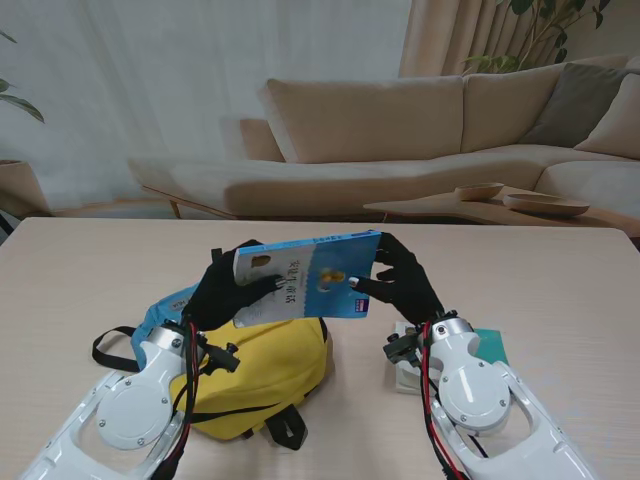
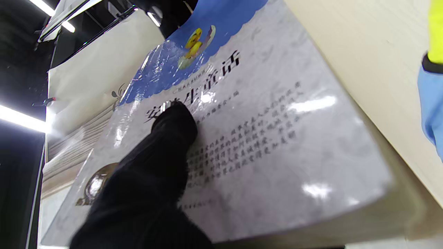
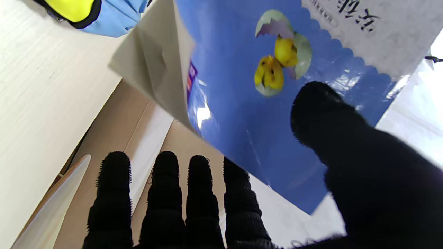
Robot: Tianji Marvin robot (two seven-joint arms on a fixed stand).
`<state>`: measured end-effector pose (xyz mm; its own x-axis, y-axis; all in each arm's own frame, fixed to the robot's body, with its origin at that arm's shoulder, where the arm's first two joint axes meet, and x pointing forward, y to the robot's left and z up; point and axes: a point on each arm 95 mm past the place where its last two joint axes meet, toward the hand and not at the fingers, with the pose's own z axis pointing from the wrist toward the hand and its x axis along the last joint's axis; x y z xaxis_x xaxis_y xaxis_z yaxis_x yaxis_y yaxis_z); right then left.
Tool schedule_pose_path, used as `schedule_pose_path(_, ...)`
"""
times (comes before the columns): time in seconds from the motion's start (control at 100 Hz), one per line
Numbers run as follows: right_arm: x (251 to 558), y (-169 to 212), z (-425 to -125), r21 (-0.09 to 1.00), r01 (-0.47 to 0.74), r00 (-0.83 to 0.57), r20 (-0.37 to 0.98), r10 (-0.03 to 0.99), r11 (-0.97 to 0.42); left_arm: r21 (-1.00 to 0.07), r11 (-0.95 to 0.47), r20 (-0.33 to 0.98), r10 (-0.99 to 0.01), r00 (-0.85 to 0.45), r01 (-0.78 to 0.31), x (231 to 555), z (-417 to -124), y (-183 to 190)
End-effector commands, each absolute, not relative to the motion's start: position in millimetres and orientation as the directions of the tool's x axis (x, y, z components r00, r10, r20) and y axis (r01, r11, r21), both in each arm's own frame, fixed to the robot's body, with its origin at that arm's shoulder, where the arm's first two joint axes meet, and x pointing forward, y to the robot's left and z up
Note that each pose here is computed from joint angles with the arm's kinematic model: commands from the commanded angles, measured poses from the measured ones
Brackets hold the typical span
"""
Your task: Pack books into the school bag then zip close the school bag
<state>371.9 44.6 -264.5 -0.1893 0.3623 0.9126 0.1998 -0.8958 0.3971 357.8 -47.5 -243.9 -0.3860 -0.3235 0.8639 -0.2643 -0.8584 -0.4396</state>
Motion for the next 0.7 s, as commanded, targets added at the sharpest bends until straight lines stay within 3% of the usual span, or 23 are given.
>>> schedule_pose_path(0.0,367.5,53.7,-268.9,0.354,0.226,-0.174,0.931,0.32,-0.908,-0.417,-0.857,0.874,-0.288,-0.391,-0.302,354.9,-236.9,-55.0)
schedule_pose_path(0.38,360.6,63.2,-265.0,0.04,0.305,-0.116,0.993,0.005,-0.951,-0.282,-0.863,0.941,-0.162,-0.298,-0.419,356.5,-238.4,-59.4)
schedule_pose_path(0.69,356.3,60.9,-258.7,-0.075,0.343,-0.045,0.994,-0.097,-0.936,-0.283,-0.863,0.941,-0.164,-0.298,-0.419,353.4,-239.1,-56.1)
